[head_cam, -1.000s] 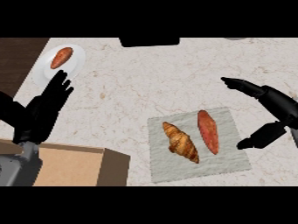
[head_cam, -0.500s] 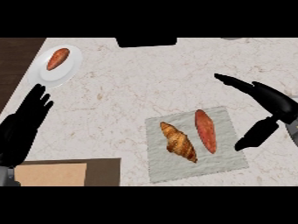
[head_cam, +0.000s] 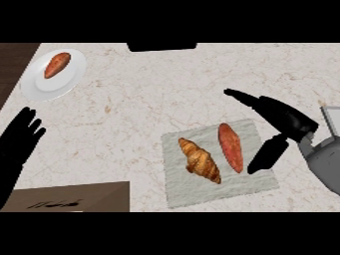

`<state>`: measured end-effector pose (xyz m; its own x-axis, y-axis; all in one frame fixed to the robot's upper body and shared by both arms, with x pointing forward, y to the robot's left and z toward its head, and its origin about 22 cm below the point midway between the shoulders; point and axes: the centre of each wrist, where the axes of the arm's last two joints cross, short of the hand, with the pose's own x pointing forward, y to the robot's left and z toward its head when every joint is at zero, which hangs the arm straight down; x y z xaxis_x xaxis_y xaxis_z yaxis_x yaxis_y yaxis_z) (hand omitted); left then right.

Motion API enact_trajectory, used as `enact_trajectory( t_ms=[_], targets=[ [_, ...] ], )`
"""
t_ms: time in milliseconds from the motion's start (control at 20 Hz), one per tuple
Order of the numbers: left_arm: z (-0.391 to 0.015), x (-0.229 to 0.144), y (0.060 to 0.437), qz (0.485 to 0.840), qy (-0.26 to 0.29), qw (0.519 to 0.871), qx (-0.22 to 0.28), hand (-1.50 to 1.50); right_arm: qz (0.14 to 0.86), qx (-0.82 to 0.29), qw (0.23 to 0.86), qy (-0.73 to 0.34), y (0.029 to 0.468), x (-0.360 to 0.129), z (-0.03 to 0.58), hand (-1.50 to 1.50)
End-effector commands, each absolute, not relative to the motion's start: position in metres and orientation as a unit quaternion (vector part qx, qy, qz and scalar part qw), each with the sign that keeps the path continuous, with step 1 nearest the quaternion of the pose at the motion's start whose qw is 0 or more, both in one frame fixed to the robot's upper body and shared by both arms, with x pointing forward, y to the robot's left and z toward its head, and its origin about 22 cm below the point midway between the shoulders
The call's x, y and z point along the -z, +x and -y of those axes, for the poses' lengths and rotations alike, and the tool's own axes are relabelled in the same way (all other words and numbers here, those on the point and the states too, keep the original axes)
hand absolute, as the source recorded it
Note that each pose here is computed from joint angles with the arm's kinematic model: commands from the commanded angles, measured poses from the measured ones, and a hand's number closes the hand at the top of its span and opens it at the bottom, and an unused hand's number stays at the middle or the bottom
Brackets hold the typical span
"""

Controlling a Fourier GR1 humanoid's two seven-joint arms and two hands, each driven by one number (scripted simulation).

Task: Pick the croissant from the placemat and place it in the tiered shelf

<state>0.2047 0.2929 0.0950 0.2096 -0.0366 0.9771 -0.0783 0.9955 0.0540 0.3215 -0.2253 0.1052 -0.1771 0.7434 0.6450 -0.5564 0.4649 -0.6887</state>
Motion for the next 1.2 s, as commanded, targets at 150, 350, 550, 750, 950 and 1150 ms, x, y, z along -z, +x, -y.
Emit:
enact_trajectory(
  t_ms=[150,350,550,750,950,1150],
  targets=[
    [-0.295,-0.05,0.2,0.542,0.048,0.839,-0.027,0.0,0.528,-0.559,0.629,-0.112,0.308,-0.104,0.176,-1.5],
    [-0.301,-0.05,0.193,0.533,0.061,0.843,-0.032,0.0,0.517,-0.554,0.639,-0.134,0.303,-0.101,0.16,-1.5],
    [-0.297,-0.05,0.194,0.532,0.055,0.844,-0.037,0.0,0.519,-0.548,0.636,-0.161,0.301,-0.105,0.142,-1.5],
    [-0.299,-0.053,0.198,0.532,0.054,0.844,-0.035,0.0,0.511,-0.555,0.635,-0.166,0.295,-0.098,0.128,-1.5],
    [-0.302,-0.047,0.191,0.523,0.055,0.85,-0.036,0.0,0.505,-0.553,0.64,-0.173,0.284,-0.087,0.114,-1.5],
    [-0.294,-0.049,0.189,0.53,0.059,0.846,-0.027,0.0,0.493,-0.554,0.643,-0.192,0.281,-0.086,0.102,-1.5]
  ],
)
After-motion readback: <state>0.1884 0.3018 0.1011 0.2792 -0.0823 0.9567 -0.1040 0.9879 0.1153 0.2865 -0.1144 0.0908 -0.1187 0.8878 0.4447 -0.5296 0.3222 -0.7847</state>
